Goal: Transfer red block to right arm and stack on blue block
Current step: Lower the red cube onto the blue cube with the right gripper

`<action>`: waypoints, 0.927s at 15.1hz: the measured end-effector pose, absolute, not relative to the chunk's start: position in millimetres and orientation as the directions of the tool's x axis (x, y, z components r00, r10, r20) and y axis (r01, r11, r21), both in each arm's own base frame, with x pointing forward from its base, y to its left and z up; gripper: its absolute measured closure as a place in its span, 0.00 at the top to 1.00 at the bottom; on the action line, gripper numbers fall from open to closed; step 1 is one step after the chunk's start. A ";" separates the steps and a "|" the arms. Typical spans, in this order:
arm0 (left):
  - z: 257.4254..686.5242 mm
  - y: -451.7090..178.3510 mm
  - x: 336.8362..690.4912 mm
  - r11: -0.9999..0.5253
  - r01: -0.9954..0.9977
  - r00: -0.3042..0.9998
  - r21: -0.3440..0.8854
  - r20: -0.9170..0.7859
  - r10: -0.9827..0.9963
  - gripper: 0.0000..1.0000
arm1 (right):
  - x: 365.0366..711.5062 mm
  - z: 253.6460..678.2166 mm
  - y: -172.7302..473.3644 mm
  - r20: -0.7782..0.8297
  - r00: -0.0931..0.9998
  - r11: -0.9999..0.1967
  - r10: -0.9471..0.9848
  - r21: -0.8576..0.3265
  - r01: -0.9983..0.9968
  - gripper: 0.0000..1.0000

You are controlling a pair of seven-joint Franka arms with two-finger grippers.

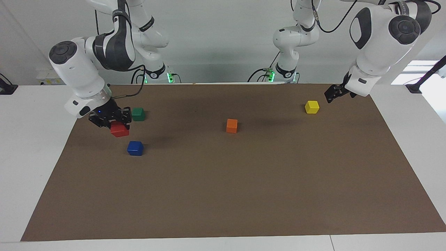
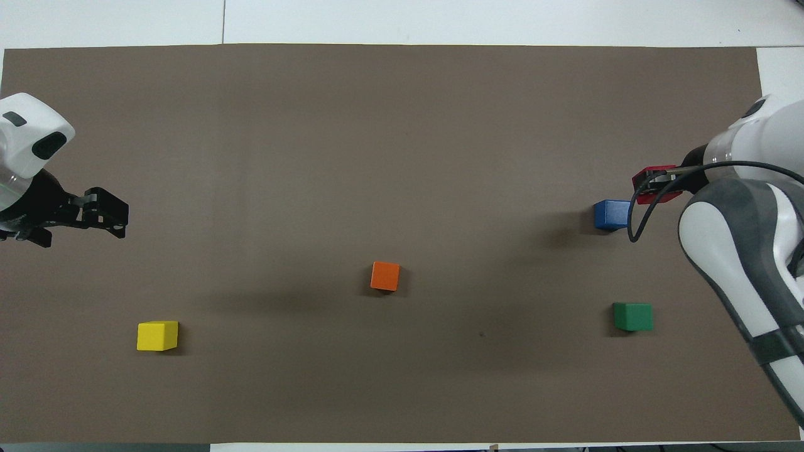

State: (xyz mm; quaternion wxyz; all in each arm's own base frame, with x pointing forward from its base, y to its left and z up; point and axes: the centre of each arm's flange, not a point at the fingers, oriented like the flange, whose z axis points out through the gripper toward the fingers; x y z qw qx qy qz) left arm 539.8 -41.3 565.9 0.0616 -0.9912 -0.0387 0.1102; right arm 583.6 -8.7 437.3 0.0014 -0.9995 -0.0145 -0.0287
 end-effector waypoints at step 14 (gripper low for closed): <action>578.7 -21.3 524.4 -0.994 0.110 0.985 -0.029 -0.133 0.113 1.00 | 570.3 356.1 4.5 0.154 0.988 -1.000 -0.004 -0.005 -0.003 0.56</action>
